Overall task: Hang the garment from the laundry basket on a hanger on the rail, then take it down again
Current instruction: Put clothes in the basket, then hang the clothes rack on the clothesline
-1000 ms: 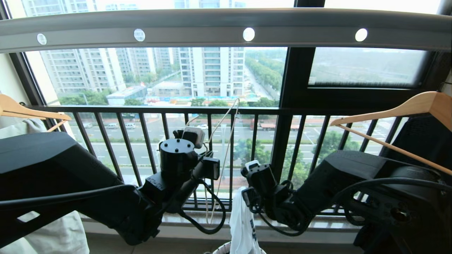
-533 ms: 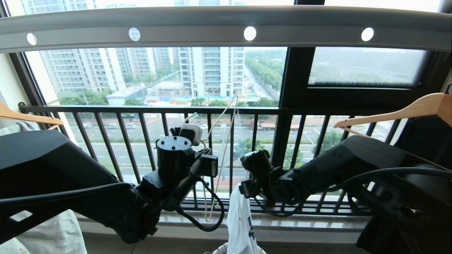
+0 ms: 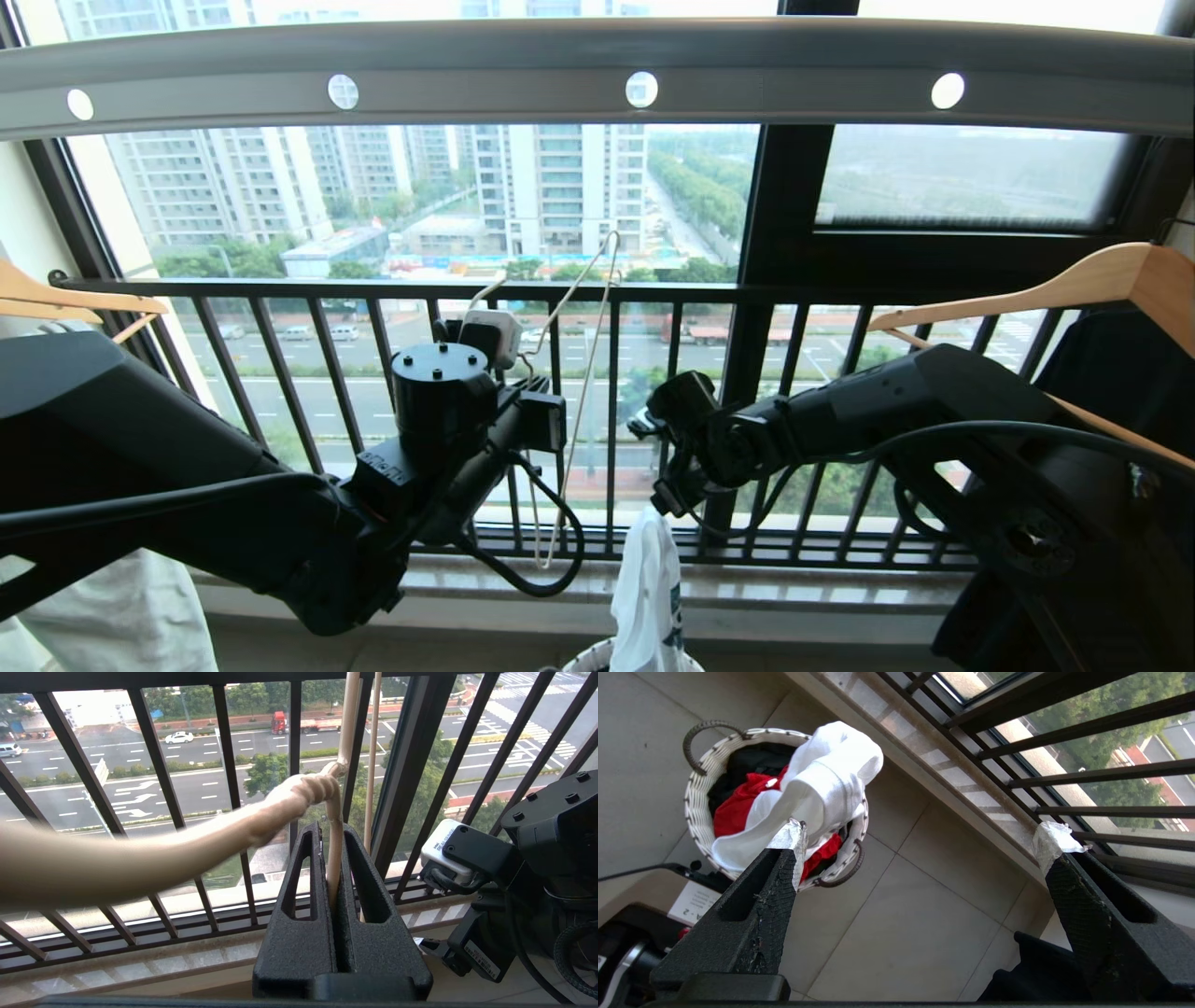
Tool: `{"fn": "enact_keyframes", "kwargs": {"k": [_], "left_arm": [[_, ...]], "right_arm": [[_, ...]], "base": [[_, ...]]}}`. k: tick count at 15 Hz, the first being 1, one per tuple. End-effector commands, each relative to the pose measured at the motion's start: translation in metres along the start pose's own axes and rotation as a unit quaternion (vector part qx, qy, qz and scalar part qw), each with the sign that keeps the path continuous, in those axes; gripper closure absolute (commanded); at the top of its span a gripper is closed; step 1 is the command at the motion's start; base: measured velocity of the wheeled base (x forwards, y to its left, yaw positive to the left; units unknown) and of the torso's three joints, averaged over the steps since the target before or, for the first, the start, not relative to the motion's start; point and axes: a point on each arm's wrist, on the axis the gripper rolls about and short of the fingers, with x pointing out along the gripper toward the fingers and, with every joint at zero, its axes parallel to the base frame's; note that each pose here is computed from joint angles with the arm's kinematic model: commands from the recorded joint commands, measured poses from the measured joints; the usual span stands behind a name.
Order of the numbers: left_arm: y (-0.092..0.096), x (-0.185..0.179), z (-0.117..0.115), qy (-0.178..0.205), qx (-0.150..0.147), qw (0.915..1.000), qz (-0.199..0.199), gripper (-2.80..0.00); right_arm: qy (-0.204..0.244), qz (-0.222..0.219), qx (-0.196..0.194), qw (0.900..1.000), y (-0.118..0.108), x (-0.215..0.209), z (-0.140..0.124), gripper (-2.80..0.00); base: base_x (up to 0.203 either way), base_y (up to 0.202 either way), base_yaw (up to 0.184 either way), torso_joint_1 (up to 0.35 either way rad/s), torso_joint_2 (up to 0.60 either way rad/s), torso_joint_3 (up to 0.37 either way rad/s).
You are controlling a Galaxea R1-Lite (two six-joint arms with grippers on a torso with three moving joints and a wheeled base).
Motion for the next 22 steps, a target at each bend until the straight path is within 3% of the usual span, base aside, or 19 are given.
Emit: {"fn": "enact_keyframes", "kwargs": {"k": [1,3,5,7,9,12,14,16,18,20,22], "left_arm": [[0.001,-0.003,0.007,-0.011,-0.003,0.9999,0.001,0.0],[0.001,-0.004,0.009,-0.014,-0.004,0.9999,0.0,0.0],[0.003,-0.003,0.01,-0.016,-0.005,0.9999,0.004,0.0],[0.004,-0.005,0.01,-0.012,-0.001,0.9999,0.004,0.0],[0.005,-0.008,0.005,-0.002,0.023,0.9997,0.002,0.0],[0.005,-0.01,-0.002,0.023,0.039,0.999,0.003,0.0],[0.006,-0.015,0.003,0.033,0.042,0.9986,0.003,0.0],[0.007,-0.024,0.013,0.042,0.046,0.9981,0.001,0.0],[0.011,-0.042,0.028,0.069,0.058,0.9958,-0.014,0.0],[0.02,-0.069,0.052,0.1,0.066,0.9919,-0.041,0.0],[0.033,-0.101,0.074,0.174,0.074,0.9797,-0.065,0.0]], "right_arm": [[-0.005,0.054,-0.044,0.998,-0.001,0.005,-0.002,-2.8],[-0.02,0.062,-0.087,0.994,-0.006,0.007,0.003,-2.8],[-0.03,0.059,-0.094,0.993,-0.009,0.005,0.009,-2.8],[-0.028,0.056,-0.074,0.995,-0.018,-0.009,0.006,-2.8],[-0.019,0.059,-0.048,0.997,-0.023,-0.036,-0.003,-2.8],[-0.002,0.062,0.037,0.997,-0.011,-0.084,-0.028,-2.8],[0.003,0.051,0.064,0.997,-0.002,-0.111,-0.057,-2.8],[-0.036,0.044,0.084,0.995,0.0,-0.134,-0.084,-2.8],[-0.144,0.06,0.111,0.982,-0.004,-0.163,-0.089,-2.8],[-0.174,0.069,0.091,0.978,-0.005,-0.175,-0.088,-2.8],[-0.181,0.073,0.083,0.977,-0.002,-0.179,-0.088,-2.8]], "base": [[0.0,0.0,0.0,0.0,0.0,0.0],[0.0,0.0,0.0,0.0,0.0,0.0],[0.0,0.0,0.0,0.0,0.0,0.0],[0.0,0.0,0.0,0.0,0.0,0.0],[0.0,0.0,0.0,0.0,0.0,0.0],[0.0,0.0,0.0,0.0,0.0,0.0],[0.0,0.0,0.0,0.0,0.0,0.0],[0.0,0.0,0.0,0.0,0.0,0.0],[0.0,0.0,0.0,0.0,0.0,0.0],[0.0,0.0,0.0,0.0,0.0,0.0],[0.0,0.0,0.0,0.0,0.0,0.0]]}}
